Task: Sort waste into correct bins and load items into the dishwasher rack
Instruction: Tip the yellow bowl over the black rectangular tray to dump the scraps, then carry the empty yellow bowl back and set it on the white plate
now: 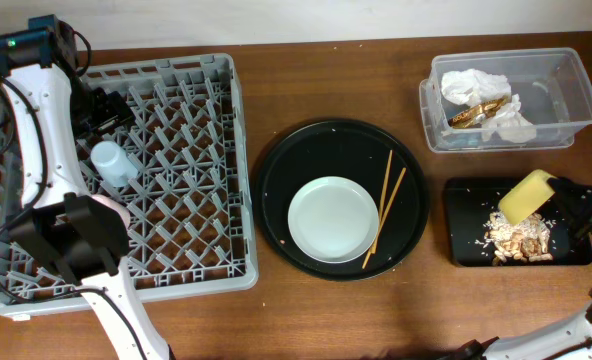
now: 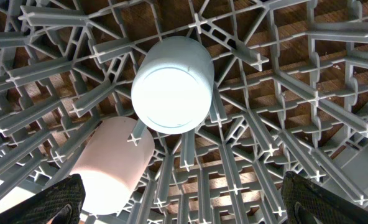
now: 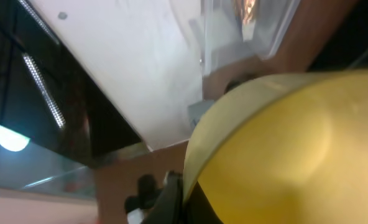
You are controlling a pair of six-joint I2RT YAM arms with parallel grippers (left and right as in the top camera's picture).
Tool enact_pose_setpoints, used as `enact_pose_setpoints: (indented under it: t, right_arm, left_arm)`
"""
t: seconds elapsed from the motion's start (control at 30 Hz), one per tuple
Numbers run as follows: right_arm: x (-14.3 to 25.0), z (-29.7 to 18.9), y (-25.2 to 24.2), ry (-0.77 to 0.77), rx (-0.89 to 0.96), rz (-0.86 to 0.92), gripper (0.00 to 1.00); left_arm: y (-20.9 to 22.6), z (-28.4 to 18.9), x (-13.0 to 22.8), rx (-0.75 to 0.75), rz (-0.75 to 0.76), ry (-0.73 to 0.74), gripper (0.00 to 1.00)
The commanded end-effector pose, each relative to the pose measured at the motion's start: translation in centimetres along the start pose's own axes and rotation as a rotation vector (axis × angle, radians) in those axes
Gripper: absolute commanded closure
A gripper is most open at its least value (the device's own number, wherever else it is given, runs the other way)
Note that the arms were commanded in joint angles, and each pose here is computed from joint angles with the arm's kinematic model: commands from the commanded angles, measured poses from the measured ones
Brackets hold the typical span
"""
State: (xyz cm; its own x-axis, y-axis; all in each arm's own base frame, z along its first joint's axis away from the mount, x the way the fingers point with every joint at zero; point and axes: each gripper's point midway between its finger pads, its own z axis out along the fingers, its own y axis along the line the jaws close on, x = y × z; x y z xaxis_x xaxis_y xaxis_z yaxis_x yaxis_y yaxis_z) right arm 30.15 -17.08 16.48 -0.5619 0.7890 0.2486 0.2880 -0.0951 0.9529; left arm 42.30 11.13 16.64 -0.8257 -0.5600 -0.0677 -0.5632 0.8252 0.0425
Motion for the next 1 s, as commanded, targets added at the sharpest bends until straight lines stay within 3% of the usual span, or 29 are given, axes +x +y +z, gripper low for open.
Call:
enact_pose_setpoints:
  t: [0.0, 0.1, 0.27, 0.47, 0.57, 0.67, 0.7, 0.97]
  right_arm:
    - [1.3, 0.0, 1.9, -0.004, -0.076, -0.155, 0.96]
    - [2.3, 0.1, 2.6, 0.013, -0.050, -0.193, 0.96]
    - [6.6, 2.5, 6.0, 0.112, 0.008, -0.405, 0.96]
    - [15.6, 8.3, 8.0, 0.436, 0.176, -0.700, 0.96]
    - [18.9, 11.8, 4.9, 0.591, 0.437, -0.759, 0.96]
    - [18.8, 15.4, -0.1, 0.502, 0.931, -0.818, 0.96]
    - [19.6, 16.7, -0.8, 0.473, 1.005, -0.863, 0.96]
    - [27.7, 24.0, -4.4, 0.340, 1.132, -1.094, 0.96]
  left_arm:
    - [0.3, -1.1, -0.3, 0.003, -0.009, -0.032, 0.01]
    - [0.3, -1.1, -0.3, 0.003, -0.009, -0.032, 0.01]
    - [0.3, -1.1, -0.3, 0.003, -0.009, -0.032, 0.01]
    - [0.3, -1.1, -0.3, 0.003, -0.009, -0.032, 0.01]
    - [0.3, -1.1, -0.3, 0.003, -0.009, -0.032, 0.01]
    - [0.3, -1.1, -0.3, 0.003, -0.009, -0.032, 0.01]
    - [0.3, -1.1, -0.3, 0.003, -0.009, -0.032, 0.01]
    - [0.3, -1.1, -0.3, 0.003, -0.009, -0.032, 0.01]
